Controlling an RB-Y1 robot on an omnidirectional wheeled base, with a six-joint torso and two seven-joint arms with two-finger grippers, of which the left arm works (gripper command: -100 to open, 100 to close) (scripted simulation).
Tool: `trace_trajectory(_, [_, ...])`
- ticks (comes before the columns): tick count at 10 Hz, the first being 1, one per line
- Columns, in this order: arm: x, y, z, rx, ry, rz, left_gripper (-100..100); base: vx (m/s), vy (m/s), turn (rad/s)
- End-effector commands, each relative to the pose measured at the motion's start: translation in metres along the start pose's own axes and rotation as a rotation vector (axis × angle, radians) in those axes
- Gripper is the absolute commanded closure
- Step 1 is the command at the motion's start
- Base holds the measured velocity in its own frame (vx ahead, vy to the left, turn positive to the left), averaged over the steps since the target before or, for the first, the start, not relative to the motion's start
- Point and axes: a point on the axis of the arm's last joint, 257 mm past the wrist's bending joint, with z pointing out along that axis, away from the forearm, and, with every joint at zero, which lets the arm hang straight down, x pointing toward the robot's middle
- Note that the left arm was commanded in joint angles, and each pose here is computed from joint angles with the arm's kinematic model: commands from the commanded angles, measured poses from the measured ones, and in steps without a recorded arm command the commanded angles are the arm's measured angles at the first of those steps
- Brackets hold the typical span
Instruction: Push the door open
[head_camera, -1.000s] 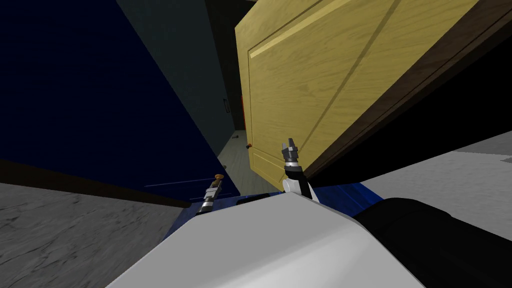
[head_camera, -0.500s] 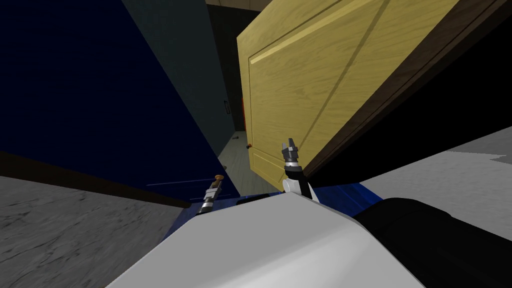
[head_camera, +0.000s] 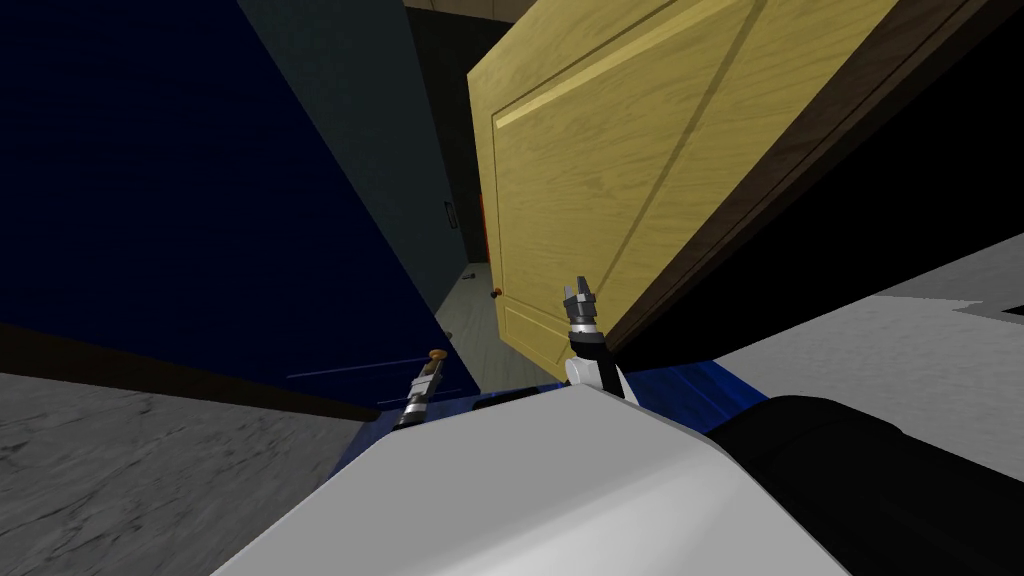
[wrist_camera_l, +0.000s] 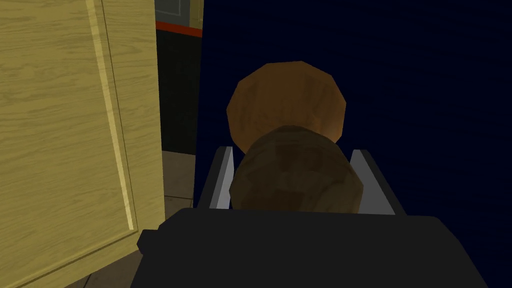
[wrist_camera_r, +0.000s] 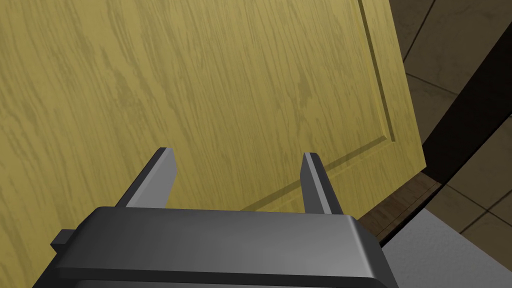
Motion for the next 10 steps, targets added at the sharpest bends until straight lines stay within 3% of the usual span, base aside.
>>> trace_trajectory(1, [-0.008, 0.005, 0.0050, -0.012, -0.025, -0.057, 100, 0.020, 0.012, -0.044])
trace_trajectory(7, [-0.016, 0.014, 0.0122, -0.049, -0.065, -0.238, 100, 0.017, 0.017, -0.045])
trace_trajectory(8, [-0.016, 0.014, 0.0122, -0.049, -0.065, -0.241, 100, 0.007, 0.013, -0.031])
trace_trajectory(10, [-0.020, 0.020, 0.0162, -0.070, -0.092, -0.331, 100, 0.011, 0.022, -0.061])
